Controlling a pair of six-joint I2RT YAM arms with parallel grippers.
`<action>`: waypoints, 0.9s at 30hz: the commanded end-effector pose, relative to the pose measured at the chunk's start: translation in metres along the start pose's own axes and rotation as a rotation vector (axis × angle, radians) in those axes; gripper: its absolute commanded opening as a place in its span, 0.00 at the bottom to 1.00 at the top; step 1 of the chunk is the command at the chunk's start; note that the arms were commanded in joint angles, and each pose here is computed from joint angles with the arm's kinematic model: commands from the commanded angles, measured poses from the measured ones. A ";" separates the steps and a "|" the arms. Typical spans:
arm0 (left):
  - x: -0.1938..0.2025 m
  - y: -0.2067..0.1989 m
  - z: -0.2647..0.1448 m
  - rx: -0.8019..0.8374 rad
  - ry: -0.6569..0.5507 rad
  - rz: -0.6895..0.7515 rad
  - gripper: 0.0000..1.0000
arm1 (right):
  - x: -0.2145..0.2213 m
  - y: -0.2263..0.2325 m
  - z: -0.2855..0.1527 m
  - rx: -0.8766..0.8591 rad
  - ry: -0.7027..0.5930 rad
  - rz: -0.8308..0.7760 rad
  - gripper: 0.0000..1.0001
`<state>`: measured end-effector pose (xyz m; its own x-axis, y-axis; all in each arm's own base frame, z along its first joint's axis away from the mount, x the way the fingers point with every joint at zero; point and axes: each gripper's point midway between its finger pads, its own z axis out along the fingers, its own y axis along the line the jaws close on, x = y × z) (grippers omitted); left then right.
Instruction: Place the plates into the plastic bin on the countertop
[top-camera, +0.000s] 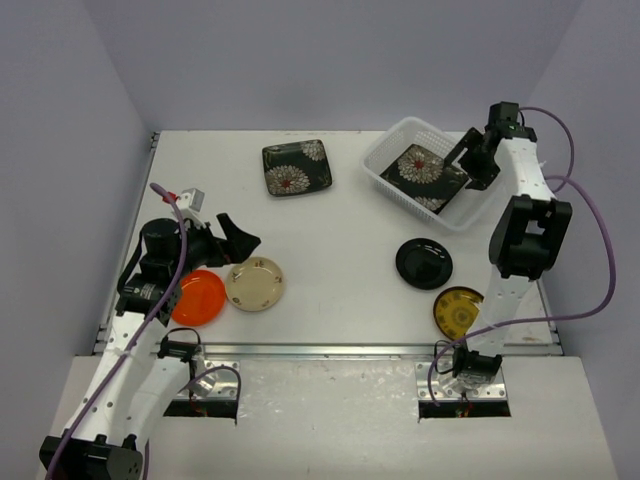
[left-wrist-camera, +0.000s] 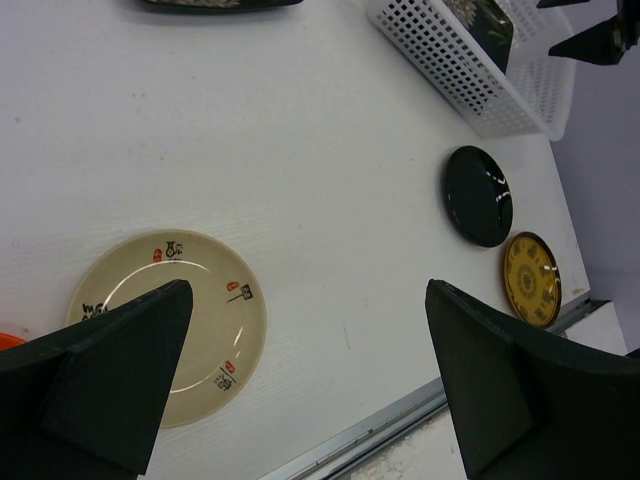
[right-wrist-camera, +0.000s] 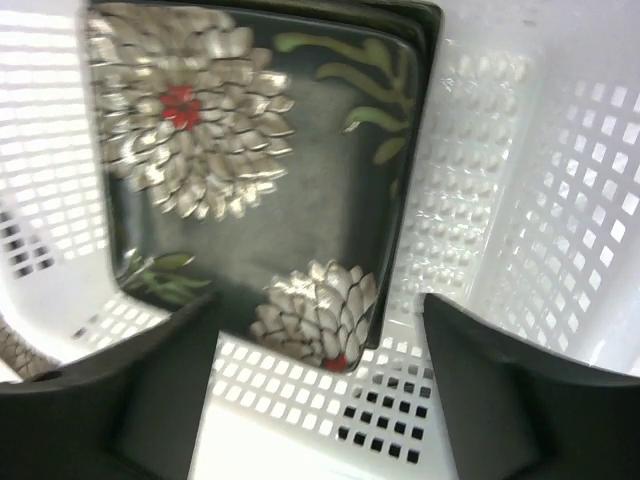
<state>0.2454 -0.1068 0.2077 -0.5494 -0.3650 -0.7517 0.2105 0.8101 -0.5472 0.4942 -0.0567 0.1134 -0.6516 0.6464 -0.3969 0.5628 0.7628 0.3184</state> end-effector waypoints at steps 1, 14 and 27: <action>-0.009 0.004 0.006 -0.032 -0.028 -0.003 1.00 | -0.037 0.039 -0.072 -0.129 -0.191 -0.028 0.84; -0.076 0.058 0.162 -0.195 -0.001 -0.289 1.00 | 0.179 0.097 -0.210 -0.910 -0.085 -0.363 0.99; -0.088 0.169 0.335 -0.309 0.239 -0.173 0.97 | 0.294 0.035 -0.261 -1.142 0.058 -0.410 0.99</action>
<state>0.5949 -0.1035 0.0748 -0.6899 -0.4731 -0.5479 -0.1520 0.8347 -0.5294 0.2113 0.1548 0.2080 -0.7372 0.3517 -0.5769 -0.3371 0.5486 0.7651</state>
